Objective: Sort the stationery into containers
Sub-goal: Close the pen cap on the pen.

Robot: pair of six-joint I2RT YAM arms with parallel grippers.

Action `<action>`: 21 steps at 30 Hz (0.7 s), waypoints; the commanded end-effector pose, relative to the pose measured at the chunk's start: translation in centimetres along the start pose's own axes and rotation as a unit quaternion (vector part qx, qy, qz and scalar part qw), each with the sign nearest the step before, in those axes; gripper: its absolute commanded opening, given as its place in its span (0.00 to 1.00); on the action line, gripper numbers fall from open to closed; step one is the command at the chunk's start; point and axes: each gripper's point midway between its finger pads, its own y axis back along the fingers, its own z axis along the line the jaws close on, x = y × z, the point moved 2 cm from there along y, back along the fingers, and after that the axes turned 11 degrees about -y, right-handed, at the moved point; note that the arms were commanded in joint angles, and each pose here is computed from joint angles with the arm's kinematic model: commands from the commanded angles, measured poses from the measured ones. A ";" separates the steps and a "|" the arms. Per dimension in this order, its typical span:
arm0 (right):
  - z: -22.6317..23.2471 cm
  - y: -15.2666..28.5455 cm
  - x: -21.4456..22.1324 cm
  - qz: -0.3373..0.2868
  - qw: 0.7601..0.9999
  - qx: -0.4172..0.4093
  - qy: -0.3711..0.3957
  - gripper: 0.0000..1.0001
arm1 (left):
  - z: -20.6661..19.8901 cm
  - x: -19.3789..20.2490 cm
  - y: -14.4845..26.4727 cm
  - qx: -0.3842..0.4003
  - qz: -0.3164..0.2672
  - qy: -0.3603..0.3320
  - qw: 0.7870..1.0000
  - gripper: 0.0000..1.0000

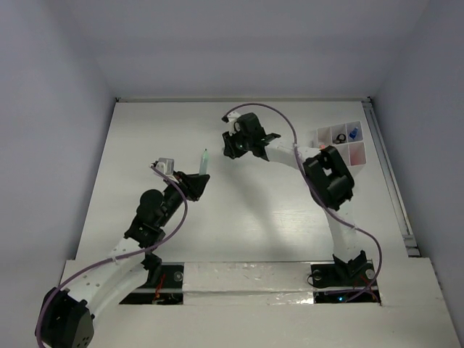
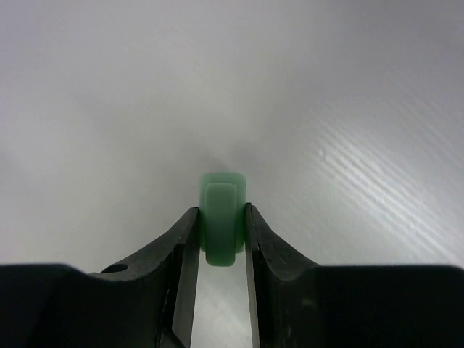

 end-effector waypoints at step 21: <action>12.8 19.3 -8.2 -0.301 0.858 -0.250 -0.333 0.00 | -1.3 0.2 -2.3 -0.018 0.018 -0.036 0.999 0.00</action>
